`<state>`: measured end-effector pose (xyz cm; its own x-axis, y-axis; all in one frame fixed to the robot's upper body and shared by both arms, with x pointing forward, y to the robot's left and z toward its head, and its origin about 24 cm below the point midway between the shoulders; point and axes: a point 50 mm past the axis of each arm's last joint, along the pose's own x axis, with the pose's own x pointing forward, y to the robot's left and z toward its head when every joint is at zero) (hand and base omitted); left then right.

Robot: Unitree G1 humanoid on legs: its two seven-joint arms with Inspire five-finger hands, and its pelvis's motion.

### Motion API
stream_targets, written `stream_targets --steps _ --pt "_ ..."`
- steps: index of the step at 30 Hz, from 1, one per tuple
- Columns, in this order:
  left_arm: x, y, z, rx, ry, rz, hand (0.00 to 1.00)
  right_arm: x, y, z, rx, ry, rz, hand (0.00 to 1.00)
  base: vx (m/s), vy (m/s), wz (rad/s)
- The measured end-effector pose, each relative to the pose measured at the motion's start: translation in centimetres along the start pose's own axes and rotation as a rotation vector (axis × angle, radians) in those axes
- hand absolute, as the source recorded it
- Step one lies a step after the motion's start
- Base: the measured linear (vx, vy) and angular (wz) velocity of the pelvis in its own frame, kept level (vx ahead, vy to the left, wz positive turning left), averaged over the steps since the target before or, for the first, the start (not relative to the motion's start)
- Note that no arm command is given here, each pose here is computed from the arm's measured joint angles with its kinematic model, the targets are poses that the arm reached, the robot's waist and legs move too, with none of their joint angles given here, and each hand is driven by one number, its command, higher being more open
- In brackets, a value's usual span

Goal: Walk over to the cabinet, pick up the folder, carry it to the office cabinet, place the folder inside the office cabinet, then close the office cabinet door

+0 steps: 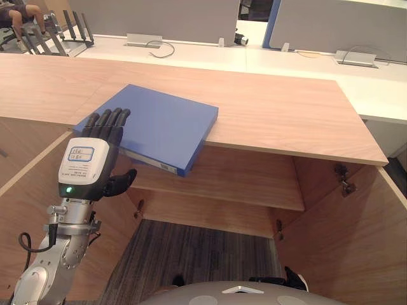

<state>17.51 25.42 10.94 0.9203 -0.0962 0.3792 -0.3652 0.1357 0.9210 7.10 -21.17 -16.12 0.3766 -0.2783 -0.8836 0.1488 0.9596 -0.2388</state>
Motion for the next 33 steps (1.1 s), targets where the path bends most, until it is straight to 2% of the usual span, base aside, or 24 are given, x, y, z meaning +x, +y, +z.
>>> stream_targets --steps 14,15,24,30,33 --pt "0.9 -0.1 -0.4 0.057 -0.026 -0.008 1.00 0.1 0.2 -0.1 0.000 0.018 0.006 1.00 0.00 -0.006 -0.01" --pt "1.0 -0.1 -0.4 0.059 -0.027 -0.007 0.00 0.1 0.2 -0.1 0.000 0.019 0.006 1.00 -0.03 -0.022 -0.08" --pt "1.6 -1.0 -0.2 0.045 -0.026 -0.015 0.00 0.1 0.3 -0.9 -0.002 0.052 0.009 1.00 -0.02 -0.014 -0.03" --pt "3.2 -0.1 0.2 0.075 -0.068 0.075 0.00 0.1 0.3 -0.8 -0.002 0.051 0.010 1.00 0.00 0.000 0.00" --pt "3.2 -0.3 0.4 0.073 -0.081 0.069 0.00 0.1 0.3 -0.7 -0.002 0.052 0.010 1.00 0.00 0.000 0.00"
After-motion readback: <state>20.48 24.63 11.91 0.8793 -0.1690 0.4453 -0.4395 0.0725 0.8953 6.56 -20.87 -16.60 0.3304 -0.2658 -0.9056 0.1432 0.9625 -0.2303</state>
